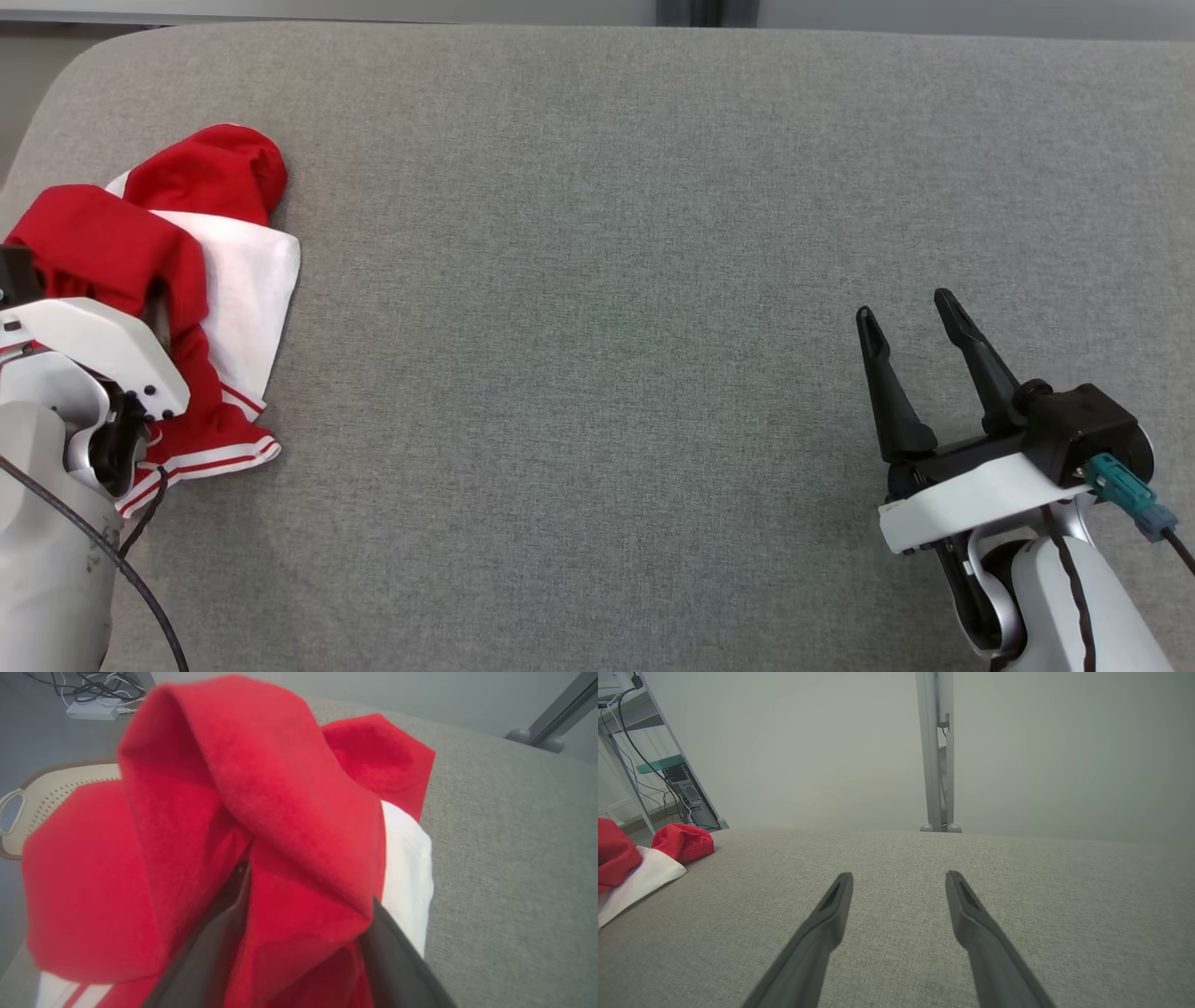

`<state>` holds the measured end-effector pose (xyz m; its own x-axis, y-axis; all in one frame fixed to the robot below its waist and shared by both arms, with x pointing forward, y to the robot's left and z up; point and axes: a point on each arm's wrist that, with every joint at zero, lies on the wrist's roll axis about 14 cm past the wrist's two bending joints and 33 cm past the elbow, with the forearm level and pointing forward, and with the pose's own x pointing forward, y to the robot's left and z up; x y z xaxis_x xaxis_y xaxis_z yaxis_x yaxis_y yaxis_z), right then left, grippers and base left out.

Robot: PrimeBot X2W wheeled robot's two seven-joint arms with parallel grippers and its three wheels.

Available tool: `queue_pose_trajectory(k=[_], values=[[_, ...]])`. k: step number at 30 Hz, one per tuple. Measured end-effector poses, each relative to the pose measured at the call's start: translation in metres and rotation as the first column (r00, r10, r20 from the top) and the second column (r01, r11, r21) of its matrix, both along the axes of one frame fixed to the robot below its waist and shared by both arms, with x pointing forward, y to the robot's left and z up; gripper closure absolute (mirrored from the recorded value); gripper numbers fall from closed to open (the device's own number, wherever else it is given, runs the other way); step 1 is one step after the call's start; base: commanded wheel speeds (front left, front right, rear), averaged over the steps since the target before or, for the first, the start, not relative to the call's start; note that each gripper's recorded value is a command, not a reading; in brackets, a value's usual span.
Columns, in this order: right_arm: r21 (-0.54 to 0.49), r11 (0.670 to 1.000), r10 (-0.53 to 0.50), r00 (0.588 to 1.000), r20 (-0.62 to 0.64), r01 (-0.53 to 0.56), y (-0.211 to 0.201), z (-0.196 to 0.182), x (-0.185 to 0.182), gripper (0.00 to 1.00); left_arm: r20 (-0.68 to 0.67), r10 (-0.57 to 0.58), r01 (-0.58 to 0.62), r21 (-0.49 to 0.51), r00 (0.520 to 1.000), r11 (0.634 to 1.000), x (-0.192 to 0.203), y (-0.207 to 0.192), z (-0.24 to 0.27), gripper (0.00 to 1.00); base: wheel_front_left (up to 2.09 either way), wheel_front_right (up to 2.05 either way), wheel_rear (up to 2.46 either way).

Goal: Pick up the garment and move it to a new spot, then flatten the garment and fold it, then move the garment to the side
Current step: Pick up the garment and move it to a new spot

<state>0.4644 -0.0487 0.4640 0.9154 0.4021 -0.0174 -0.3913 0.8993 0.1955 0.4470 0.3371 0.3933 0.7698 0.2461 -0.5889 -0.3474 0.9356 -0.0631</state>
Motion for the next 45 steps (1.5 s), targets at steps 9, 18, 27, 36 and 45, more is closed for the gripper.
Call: queue_pose_trajectory(k=[9, 18, 27, 36, 45], values=[[0.002, 1.0, -0.005, 0.999, 0.041, 0.004, 0.001, 0.014, 0.002, 0.0, 0.214, -0.023, 0.004, 0.09, 0.976, 0.996, 0.021, 0.011, 0.056, 1.0, 0.0, 0.0, 0.0], [0.005, 1.0, -0.021, 0.995, 0.093, 0.021, -0.004, 0.036, -0.003, 0.0, 0.554, -0.115, -0.047, 0.27, 0.825, 0.962, 0.038, 0.015, 0.181, 1.0, 0.0, 0.0, 0.0], [0.016, 0.998, -0.066, 0.983, 0.173, 0.064, -0.021, 0.067, -0.013, 0.0, 0.744, -0.236, -0.044, 0.335, 0.625, 0.941, 0.008, -0.042, 0.266, 1.0, 0.0, 0.0, 0.0], [0.023, 0.991, -0.136, 0.971, 0.198, 0.134, -0.049, 0.079, -0.026, 0.0, 0.739, -0.287, 0.13, 0.264, 0.61, 0.956, -0.021, -0.126, 0.241, 1.0, 0.0, 0.0, 0.0], [0.016, 0.973, -0.228, 0.956, 0.186, 0.23, -0.086, 0.077, -0.041, 0.0, 0.645, -0.374, 0.395, 0.12, 0.666, 0.911, -0.019, -0.215, 0.174, 1.0, 0.0, 0.0, 0.0]])
